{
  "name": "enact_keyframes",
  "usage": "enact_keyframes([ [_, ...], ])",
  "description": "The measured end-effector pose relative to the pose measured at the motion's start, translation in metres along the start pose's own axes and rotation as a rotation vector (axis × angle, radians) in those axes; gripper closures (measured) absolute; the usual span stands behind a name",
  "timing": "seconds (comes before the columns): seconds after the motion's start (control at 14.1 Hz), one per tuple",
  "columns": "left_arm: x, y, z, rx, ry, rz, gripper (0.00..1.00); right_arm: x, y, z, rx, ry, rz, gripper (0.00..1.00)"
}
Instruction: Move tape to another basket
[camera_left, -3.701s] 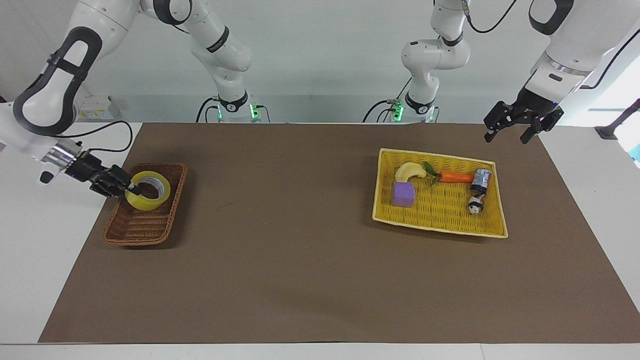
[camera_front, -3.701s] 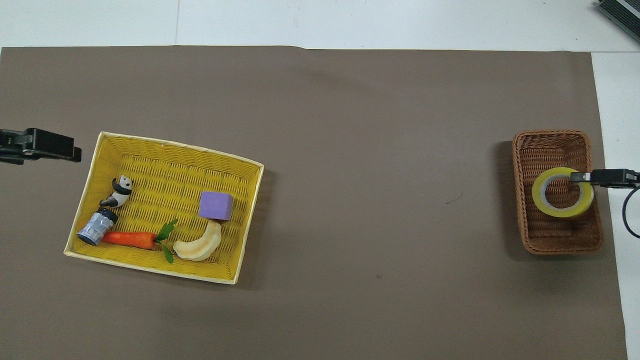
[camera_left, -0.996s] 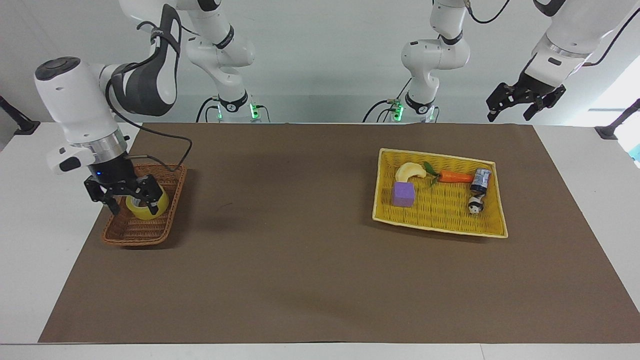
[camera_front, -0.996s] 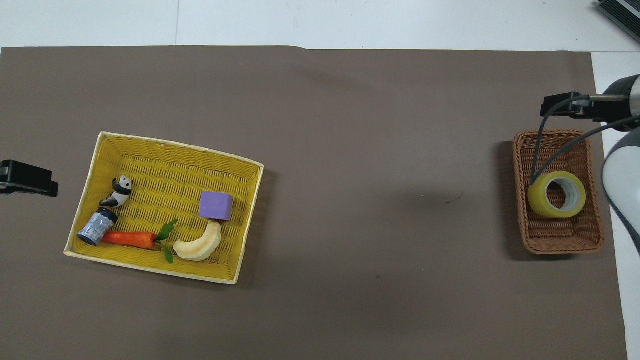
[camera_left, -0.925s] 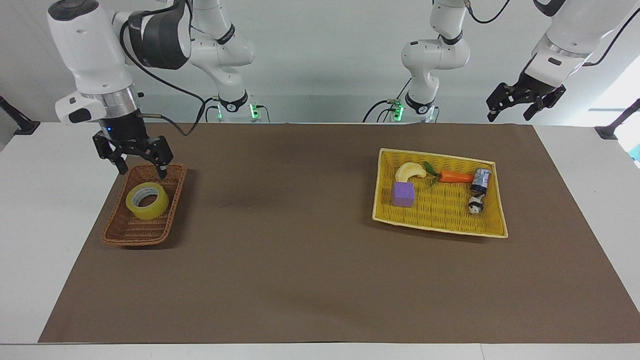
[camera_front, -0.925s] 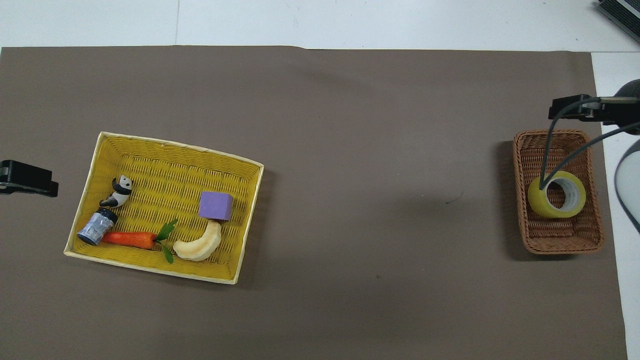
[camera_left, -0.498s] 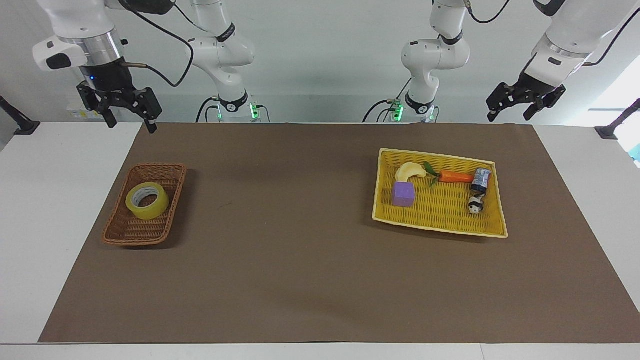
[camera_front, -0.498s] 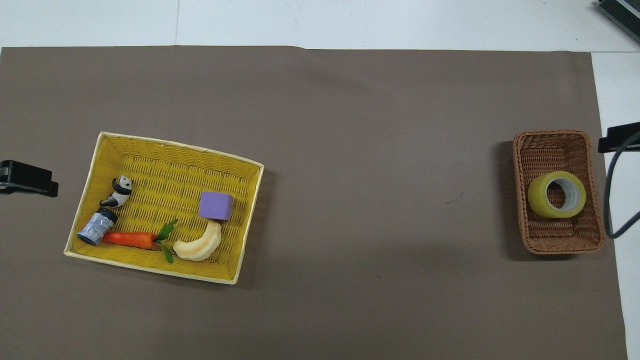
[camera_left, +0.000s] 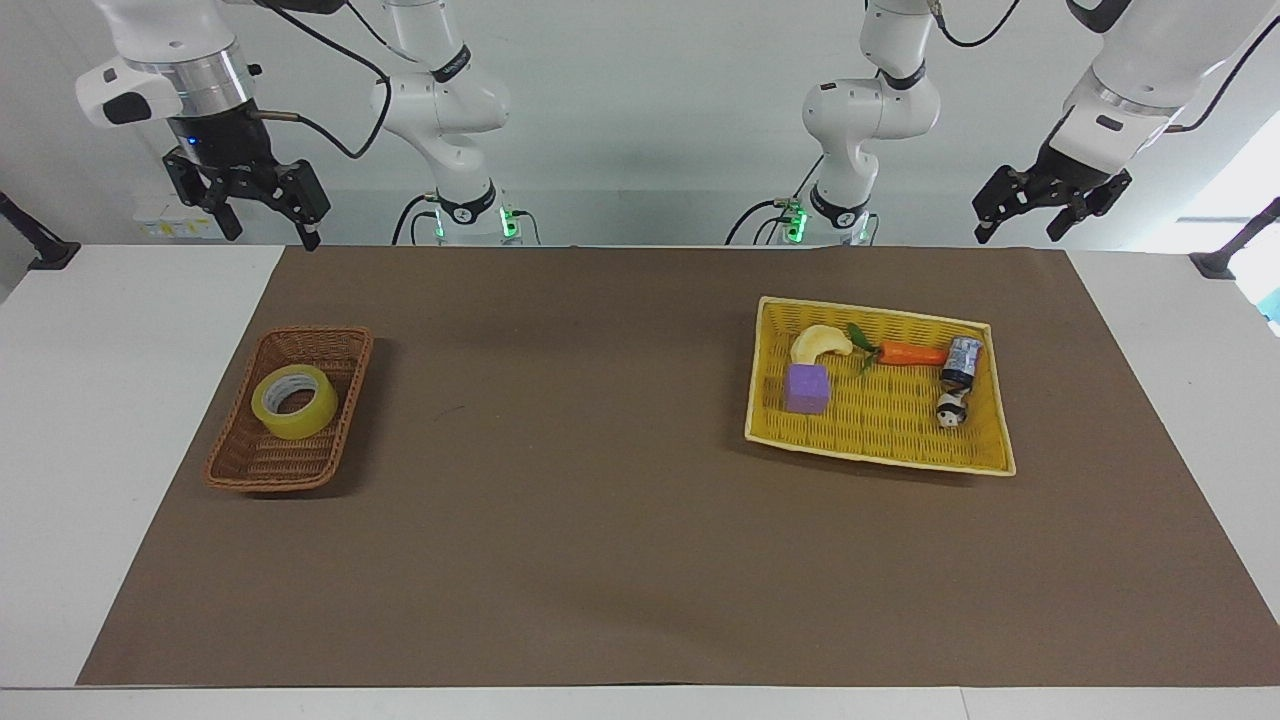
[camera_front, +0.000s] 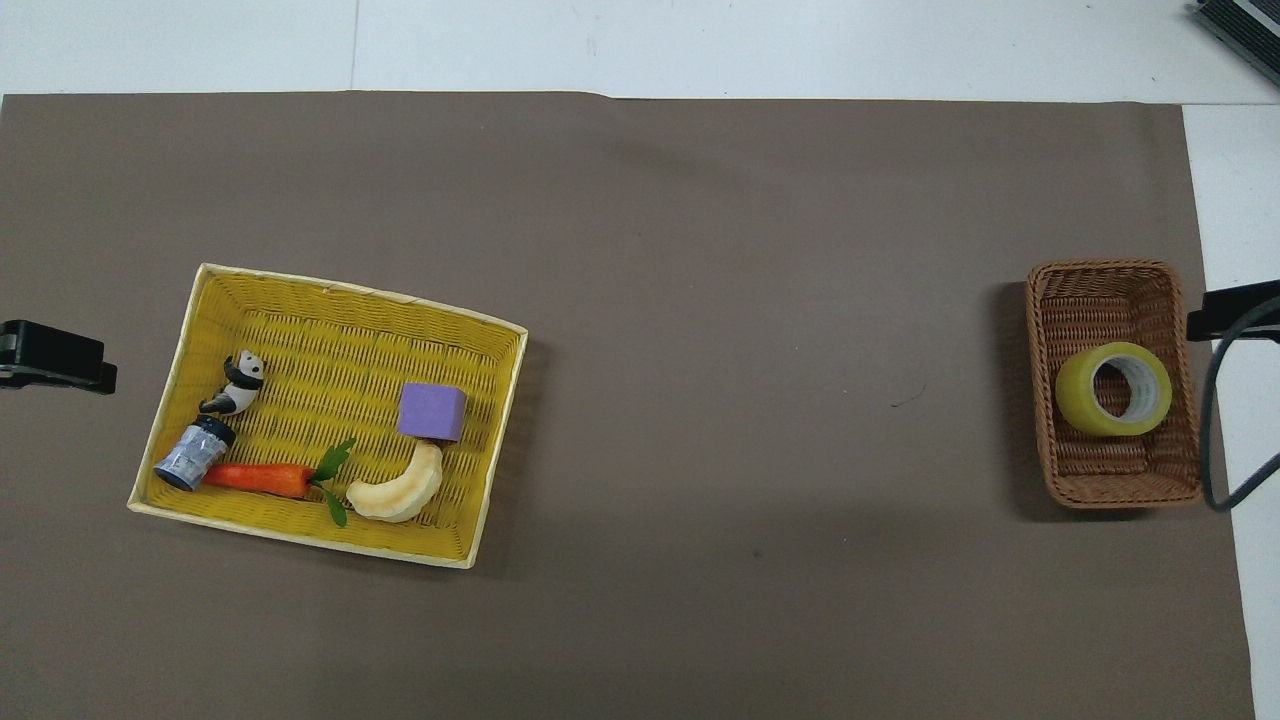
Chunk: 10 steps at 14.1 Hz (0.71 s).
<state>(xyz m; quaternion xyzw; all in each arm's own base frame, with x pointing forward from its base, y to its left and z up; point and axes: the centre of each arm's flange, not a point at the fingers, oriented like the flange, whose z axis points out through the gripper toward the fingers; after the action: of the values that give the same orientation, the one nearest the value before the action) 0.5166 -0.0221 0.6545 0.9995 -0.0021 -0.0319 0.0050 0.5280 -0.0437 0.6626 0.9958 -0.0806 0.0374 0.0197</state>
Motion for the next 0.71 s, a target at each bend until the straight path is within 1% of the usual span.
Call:
enact_keyframes([
  [0.21, 0.0000, 0.0000, 0.0000, 0.000, 0.000, 0.000, 0.00, -0.0036, 0.0004, 0.0016, -0.002, -0.028, -0.029, 0.00],
  [0.71, 0.0000, 0.0000, 0.0000, 0.000, 0.000, 0.000, 0.00, -0.0038, -0.0001, 0.0015, -0.001, -0.028, -0.039, 0.00],
])
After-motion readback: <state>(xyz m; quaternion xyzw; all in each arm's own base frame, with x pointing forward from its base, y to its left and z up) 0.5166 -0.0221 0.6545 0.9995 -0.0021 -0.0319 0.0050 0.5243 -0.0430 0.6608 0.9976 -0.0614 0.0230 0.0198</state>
